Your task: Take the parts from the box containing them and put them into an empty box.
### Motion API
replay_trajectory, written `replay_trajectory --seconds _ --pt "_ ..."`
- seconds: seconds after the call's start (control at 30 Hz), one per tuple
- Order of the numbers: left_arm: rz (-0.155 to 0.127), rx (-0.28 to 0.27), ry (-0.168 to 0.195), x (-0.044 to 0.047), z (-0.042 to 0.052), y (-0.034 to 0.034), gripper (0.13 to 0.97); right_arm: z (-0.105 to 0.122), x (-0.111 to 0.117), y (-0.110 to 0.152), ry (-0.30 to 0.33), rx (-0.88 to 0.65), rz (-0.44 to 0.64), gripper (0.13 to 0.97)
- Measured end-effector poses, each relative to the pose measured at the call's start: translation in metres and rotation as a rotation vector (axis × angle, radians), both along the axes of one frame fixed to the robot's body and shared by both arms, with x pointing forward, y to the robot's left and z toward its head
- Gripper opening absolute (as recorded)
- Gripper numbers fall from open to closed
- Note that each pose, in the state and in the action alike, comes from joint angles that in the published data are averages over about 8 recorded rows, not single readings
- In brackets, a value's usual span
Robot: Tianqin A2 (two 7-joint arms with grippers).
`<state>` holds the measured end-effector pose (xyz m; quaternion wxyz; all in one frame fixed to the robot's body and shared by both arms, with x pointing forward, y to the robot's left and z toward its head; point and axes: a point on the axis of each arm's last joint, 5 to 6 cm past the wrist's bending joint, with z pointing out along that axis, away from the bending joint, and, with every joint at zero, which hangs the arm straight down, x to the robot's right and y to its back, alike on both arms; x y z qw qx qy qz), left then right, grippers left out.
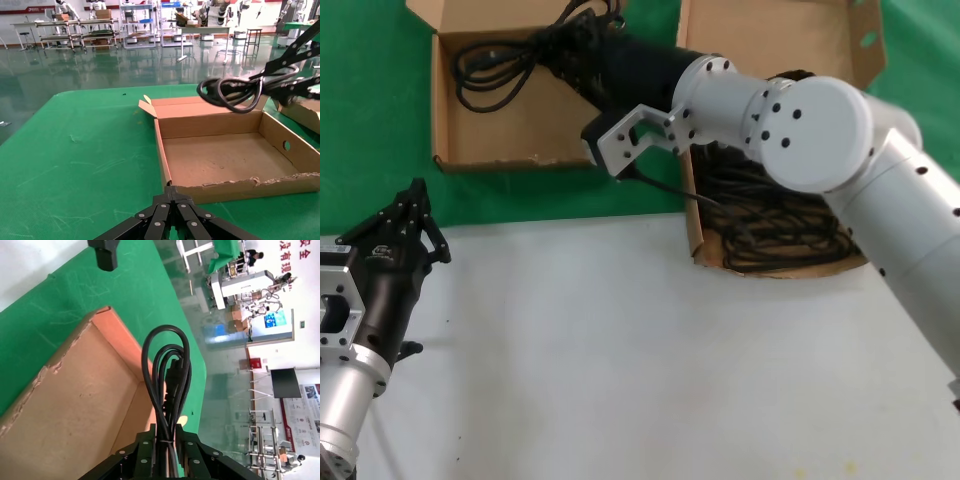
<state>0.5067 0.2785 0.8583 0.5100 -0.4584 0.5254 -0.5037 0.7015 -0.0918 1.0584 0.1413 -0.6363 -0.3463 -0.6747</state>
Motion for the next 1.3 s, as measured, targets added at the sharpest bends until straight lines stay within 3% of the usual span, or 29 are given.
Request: replay_trajectory --seconds 0.27,0.5,0.63,0.8,1.2,1.3 --pt "0.000 0.000 0.000 0.0000 0.0000 0.0000 0.145 -0.013 0.005 0.004 -0.017 -0.040 -0.013 0.265" --pt "0.000 0.000 0.000 0.0000 0.0000 0.0000 0.145 -0.004 -0.003 -0.007 -0.042 0.016 -0.030 0.363" --pt "0.000 0.000 0.000 0.0000 0.0000 0.0000 0.145 0.006 -0.012 -0.020 -0.066 0.130 -0.053 0.363" --pt "0.000 0.000 0.000 0.0000 0.0000 0.0000 0.145 0.009 -0.025 -0.040 -0.089 0.307 -0.082 0.473" --pt "0.000 0.000 0.000 0.0000 0.0000 0.0000 0.145 -0.018 -0.056 -0.070 -0.112 0.662 -0.139 0.741" --pt "0.000 0.000 0.000 0.0000 0.0000 0.0000 0.145 -0.027 -0.061 -0.074 -0.118 0.735 -0.136 0.775"
